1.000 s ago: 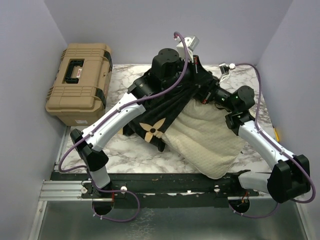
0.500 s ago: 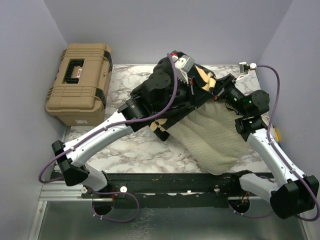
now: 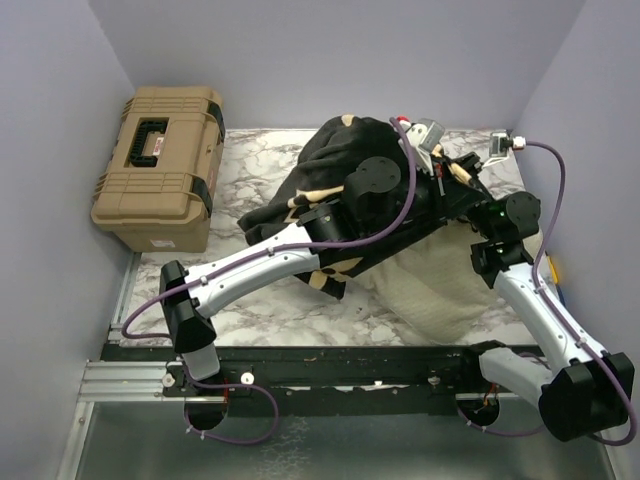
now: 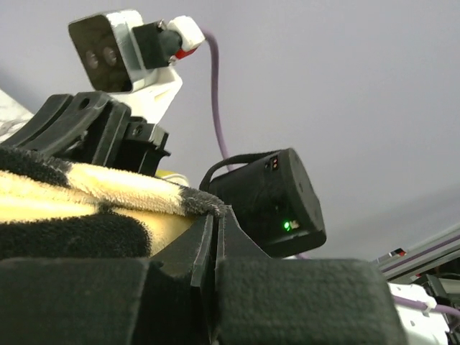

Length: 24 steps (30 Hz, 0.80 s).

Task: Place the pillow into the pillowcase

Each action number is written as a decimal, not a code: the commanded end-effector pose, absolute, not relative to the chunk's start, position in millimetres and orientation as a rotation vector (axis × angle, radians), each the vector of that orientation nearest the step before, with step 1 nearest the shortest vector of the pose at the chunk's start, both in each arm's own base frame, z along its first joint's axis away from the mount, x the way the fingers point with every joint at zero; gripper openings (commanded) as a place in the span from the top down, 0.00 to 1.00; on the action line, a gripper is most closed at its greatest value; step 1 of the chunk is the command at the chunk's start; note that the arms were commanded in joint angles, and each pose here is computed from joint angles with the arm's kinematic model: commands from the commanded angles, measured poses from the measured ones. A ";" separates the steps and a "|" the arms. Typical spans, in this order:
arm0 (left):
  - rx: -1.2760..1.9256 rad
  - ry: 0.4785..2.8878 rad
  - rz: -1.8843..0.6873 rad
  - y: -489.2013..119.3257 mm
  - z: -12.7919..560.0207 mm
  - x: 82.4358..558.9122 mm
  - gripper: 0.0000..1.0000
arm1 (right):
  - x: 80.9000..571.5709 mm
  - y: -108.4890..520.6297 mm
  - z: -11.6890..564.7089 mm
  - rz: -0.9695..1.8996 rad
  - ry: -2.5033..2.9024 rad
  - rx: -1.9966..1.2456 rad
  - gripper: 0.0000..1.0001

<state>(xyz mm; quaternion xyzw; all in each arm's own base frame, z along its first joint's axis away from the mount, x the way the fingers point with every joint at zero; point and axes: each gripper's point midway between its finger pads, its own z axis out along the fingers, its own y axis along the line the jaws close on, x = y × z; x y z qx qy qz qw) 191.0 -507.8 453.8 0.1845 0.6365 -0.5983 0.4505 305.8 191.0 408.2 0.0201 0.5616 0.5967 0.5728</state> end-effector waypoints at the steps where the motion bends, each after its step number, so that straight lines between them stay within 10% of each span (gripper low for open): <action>1: 0.736 1.412 -1.864 -529.3 494.8 74.8 1.00 | 332.8 176.7 407.6 1.349 1.256 0.205 1.00; 11: 0.353 1.947 -1.058 -446.5 358.7 205.4 0.93 | 367.0 188.7 347.4 1.337 1.458 0.237 1.00; 18: 0.383 2.005 -1.037 -420.3 349.4 218.6 0.19 | 400.6 166.2 257.8 1.228 1.742 0.405 1.00; 24: 0.244 2.020 -0.867 -343.9 356.4 258.0 0.01 | 428.7 130.1 201.2 1.108 1.942 0.434 0.94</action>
